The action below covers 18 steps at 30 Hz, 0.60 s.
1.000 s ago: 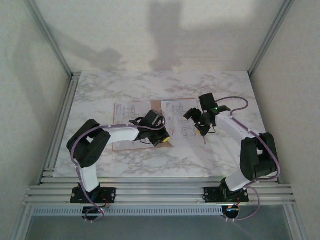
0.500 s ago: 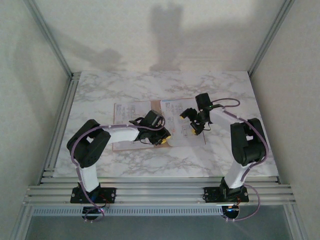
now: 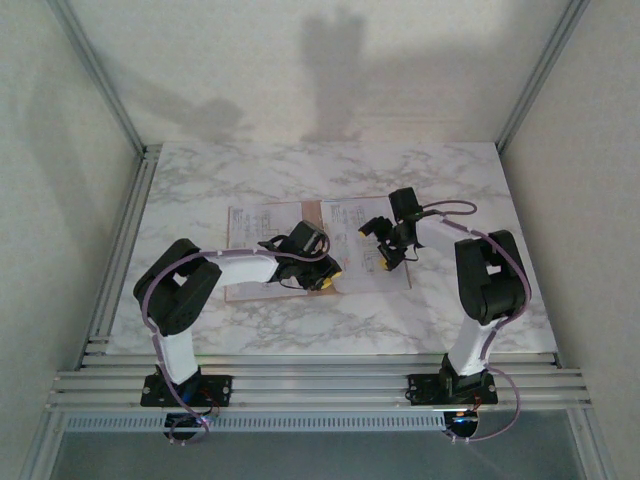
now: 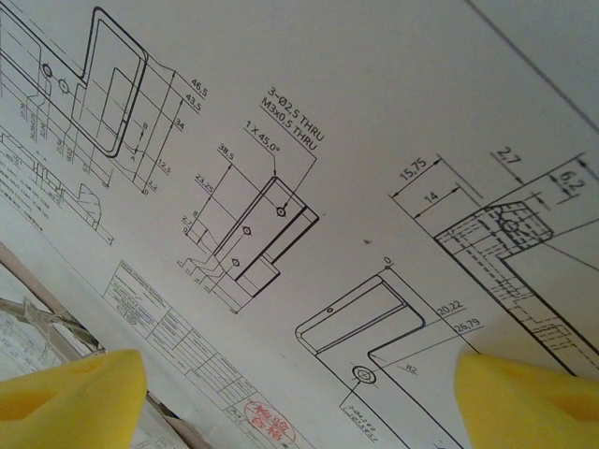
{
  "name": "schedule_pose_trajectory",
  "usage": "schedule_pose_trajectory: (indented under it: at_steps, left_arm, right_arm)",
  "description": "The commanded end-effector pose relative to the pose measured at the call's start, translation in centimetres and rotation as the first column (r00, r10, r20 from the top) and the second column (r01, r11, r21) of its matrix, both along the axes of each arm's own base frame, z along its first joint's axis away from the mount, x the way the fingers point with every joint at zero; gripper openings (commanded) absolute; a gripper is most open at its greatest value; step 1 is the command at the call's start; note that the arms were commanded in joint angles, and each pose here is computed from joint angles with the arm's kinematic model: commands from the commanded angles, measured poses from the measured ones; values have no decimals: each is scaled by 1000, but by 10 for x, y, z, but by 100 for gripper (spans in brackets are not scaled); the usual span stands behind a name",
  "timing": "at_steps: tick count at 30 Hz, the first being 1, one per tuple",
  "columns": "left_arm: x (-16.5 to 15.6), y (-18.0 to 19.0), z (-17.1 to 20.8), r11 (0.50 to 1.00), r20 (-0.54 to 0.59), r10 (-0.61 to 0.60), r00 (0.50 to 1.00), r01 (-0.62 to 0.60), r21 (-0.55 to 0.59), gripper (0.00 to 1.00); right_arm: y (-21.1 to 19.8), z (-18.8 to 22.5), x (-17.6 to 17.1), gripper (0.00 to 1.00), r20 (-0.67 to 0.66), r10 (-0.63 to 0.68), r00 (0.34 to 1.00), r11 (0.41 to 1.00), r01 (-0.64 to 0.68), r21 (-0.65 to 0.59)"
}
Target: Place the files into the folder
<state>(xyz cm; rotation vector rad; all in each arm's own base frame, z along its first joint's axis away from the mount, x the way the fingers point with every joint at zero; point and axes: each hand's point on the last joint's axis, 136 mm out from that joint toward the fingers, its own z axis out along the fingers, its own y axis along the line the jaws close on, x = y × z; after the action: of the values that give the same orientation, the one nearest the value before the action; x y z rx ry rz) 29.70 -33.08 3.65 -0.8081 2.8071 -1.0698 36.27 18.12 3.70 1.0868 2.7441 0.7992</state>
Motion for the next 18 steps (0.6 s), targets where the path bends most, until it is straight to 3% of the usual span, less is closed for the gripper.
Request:
schedule_pose_trajectory:
  at_steps: [1,18]
  left_arm:
    - [-3,10,-10,999,-14,11,1000,-11,42,29]
    - [-3,11,-11,999,-13,11,1000,-10,44,28]
  right_arm:
    - [-2,-14,-6,87,-45,-15,999,1000,14,-16]
    - [-3,-19,-3,87,-58,-32,998,999,31,-25]
